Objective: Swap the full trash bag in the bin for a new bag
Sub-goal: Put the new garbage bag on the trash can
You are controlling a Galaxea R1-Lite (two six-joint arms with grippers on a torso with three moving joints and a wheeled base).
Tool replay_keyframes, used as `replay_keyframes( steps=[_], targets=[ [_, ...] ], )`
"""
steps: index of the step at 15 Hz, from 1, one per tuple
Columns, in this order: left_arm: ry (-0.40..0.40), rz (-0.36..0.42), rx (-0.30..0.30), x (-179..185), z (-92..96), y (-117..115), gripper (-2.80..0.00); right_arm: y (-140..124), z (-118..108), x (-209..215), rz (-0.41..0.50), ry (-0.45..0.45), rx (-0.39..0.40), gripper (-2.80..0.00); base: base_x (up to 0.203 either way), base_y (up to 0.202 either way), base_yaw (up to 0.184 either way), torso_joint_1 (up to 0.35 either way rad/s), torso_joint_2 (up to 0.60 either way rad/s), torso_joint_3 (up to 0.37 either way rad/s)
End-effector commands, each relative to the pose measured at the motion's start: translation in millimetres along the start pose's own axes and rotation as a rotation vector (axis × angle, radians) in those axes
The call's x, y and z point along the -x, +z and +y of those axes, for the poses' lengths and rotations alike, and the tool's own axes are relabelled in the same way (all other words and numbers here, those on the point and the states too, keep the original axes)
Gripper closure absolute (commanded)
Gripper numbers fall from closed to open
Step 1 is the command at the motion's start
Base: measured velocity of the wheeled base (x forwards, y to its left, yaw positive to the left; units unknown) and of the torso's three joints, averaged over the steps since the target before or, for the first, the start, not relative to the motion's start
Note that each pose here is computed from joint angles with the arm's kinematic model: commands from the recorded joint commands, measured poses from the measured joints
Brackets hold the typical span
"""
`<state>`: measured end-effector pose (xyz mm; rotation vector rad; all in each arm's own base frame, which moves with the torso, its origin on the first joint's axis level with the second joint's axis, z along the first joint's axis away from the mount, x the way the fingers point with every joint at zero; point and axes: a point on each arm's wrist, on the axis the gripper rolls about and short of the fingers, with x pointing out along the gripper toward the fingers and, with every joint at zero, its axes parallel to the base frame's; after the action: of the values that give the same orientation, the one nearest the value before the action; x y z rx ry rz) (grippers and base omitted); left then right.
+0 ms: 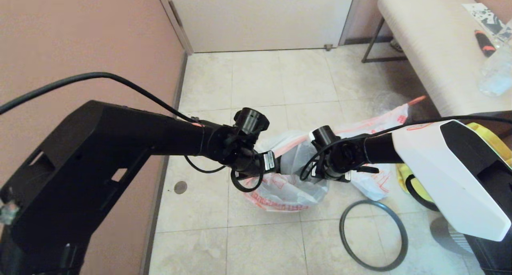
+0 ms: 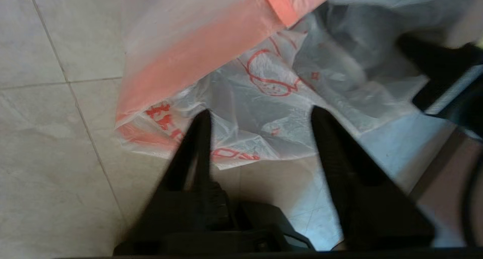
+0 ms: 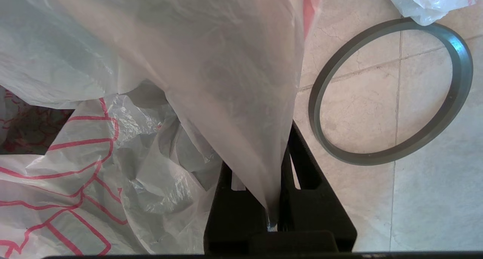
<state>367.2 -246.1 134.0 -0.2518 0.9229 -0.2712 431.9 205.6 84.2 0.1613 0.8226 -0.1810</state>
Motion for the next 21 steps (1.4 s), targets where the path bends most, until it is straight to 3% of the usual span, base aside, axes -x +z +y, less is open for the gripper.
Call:
replay_keyframes(
  steps=[1, 3, 7, 16, 19, 21],
  targets=[
    [0.024, 0.040, -0.001, -20.9, 2.9, -9.2, 0.00, -3.8, 4.2, 3.2, 0.005, 0.006, 0.008, 0.00, 0.000, 0.000, 0.000, 0.000, 0.00, 0.000],
    [0.029, 0.049, -0.002, -33.7, 4.0, -12.9, 0.00, -7.3, 6.0, 2.6, 0.020, 0.012, 0.016, 0.00, 0.000, 0.000, 0.000, 0.000, 0.00, 0.000],
    [0.047, -0.078, 0.006, -44.2, 4.3, -9.9, 0.00, -13.4, 4.1, 2.0, 0.064, 0.022, 0.027, 0.00, 0.000, 0.000, 0.000, 0.000, 0.00, 0.000],
    [0.069, -0.203, 0.083, -36.9, 29.9, 23.9, 0.00, -31.8, -7.3, 2.5, 0.135, -0.004, 0.063, 0.00, 0.000, 0.000, 0.000, 0.000, 0.00, 0.000],
    [0.092, -0.190, 0.085, -51.4, 33.3, 19.7, 0.00, -29.0, -6.1, 3.7, 0.114, 0.008, 0.055, 0.00, 0.000, 0.000, 0.000, 0.000, 0.00, 0.000],
    [0.129, -0.239, 0.118, -56.5, 36.7, 25.1, 0.00, -28.2, -4.1, 3.2, 0.083, 0.029, 0.058, 0.00, 0.000, 0.000, 0.000, 0.000, 0.00, 0.000]
  ],
)
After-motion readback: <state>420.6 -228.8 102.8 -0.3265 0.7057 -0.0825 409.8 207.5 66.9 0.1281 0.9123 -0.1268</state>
